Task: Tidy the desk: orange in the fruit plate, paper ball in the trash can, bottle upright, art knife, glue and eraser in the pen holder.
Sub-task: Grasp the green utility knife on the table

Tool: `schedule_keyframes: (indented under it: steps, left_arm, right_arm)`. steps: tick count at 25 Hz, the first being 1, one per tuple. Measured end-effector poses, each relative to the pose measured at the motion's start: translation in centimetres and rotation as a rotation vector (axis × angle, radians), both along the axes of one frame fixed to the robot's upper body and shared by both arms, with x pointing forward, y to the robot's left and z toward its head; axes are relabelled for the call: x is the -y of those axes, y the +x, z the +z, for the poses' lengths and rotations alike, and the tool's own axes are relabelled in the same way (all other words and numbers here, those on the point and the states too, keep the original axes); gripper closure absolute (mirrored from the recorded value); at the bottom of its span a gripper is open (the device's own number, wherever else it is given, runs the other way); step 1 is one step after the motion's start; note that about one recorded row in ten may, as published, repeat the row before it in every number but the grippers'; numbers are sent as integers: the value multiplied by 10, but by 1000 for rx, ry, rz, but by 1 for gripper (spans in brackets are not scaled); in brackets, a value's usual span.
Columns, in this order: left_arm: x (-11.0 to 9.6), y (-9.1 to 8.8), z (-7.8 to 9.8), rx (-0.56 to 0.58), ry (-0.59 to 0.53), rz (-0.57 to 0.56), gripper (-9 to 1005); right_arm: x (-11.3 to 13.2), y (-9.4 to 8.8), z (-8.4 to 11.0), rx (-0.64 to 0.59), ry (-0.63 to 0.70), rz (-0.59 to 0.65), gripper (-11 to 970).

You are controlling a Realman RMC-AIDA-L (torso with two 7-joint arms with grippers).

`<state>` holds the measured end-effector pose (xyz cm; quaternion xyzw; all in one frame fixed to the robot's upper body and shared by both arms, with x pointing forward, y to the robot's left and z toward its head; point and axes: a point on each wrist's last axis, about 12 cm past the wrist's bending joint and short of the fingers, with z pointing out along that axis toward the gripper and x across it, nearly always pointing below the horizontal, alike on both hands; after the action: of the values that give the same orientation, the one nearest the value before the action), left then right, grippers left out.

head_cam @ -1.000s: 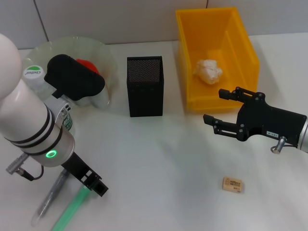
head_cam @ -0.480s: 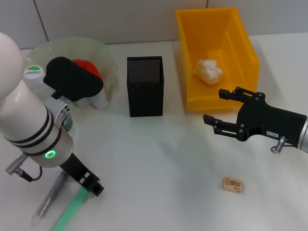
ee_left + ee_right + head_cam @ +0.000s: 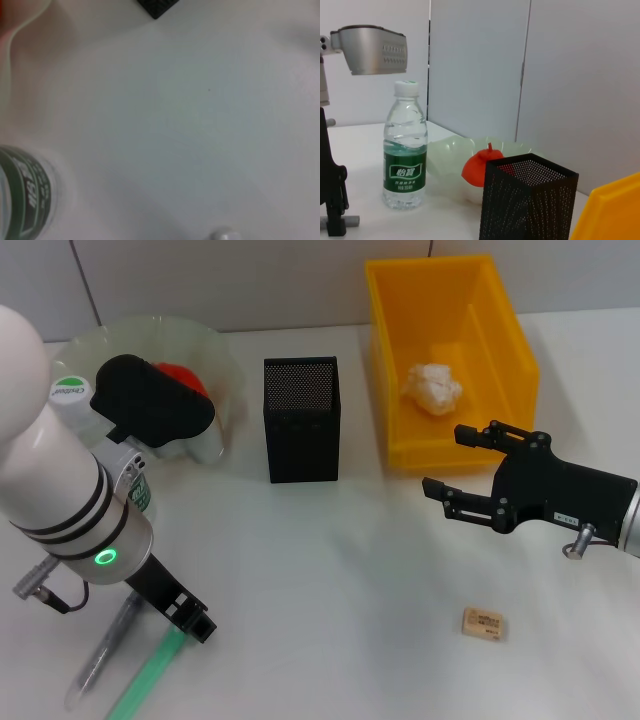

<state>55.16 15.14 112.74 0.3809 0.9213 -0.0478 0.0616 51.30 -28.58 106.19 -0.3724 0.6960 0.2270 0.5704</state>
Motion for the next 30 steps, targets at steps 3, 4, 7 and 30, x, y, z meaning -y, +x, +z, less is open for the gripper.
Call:
schedule_keyframes:
  steps: [3,4,7,30]
  left_arm:
    - [0,0,0,0,0,0,395]
    - [0,0,0,0,0,1,402]
    - [0,0,0,0,0,2,425]
    - [1,3,-1,-8,5,1,535]
  right_arm:
    - [0,0,0,1,0,1,191]
    - [0,1,0,1,0,1,191]
    - [-1,1,1,2,0,2,191]
    - [0,3,1,5,-6,-2,190]
